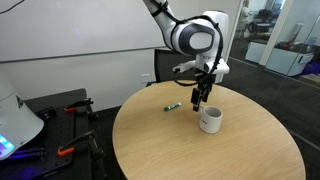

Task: Slide the mug cup to the right, pick up the pen from the table and put it in the mug cup

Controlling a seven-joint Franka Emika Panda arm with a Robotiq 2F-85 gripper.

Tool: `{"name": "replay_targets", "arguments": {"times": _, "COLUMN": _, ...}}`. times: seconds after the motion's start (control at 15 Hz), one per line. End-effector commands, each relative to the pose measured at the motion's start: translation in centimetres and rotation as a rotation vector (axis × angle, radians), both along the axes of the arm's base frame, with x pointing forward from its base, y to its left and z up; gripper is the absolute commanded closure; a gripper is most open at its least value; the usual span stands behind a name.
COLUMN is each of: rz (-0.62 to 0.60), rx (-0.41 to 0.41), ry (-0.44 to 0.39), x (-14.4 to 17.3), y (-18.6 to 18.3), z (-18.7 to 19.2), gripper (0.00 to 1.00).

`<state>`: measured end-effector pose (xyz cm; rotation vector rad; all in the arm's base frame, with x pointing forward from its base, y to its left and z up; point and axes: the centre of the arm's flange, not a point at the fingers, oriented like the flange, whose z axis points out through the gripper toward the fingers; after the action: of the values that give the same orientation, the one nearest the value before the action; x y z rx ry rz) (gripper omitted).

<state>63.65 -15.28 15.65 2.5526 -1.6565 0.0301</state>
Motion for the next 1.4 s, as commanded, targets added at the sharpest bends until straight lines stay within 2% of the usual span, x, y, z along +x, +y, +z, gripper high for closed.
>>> {"name": "replay_targets", "arguments": {"times": 0.0, "rz": 0.0, "rx": 0.0, "ry": 0.0, "x": 0.1, "y": 0.0, "z": 0.0, "gripper": 0.0}}
{"name": "replay_targets", "arguments": {"times": 0.27, "rz": -0.034, "rx": -0.012, "ry": -0.019, "x": 2.0, "y": -0.8, "z": -0.8, "gripper": 0.0}}
{"name": "replay_targets", "arguments": {"times": 0.6, "rz": -0.073, "rx": 0.024, "ry": -0.02, "x": 3.7, "y": -1.6, "z": -3.3, "gripper": 0.0}}
{"name": "replay_targets", "arguments": {"times": 1.33, "rz": -0.106, "rx": 0.059, "ry": -0.029, "x": 5.5, "y": -2.6, "z": -7.2, "gripper": 0.0}}
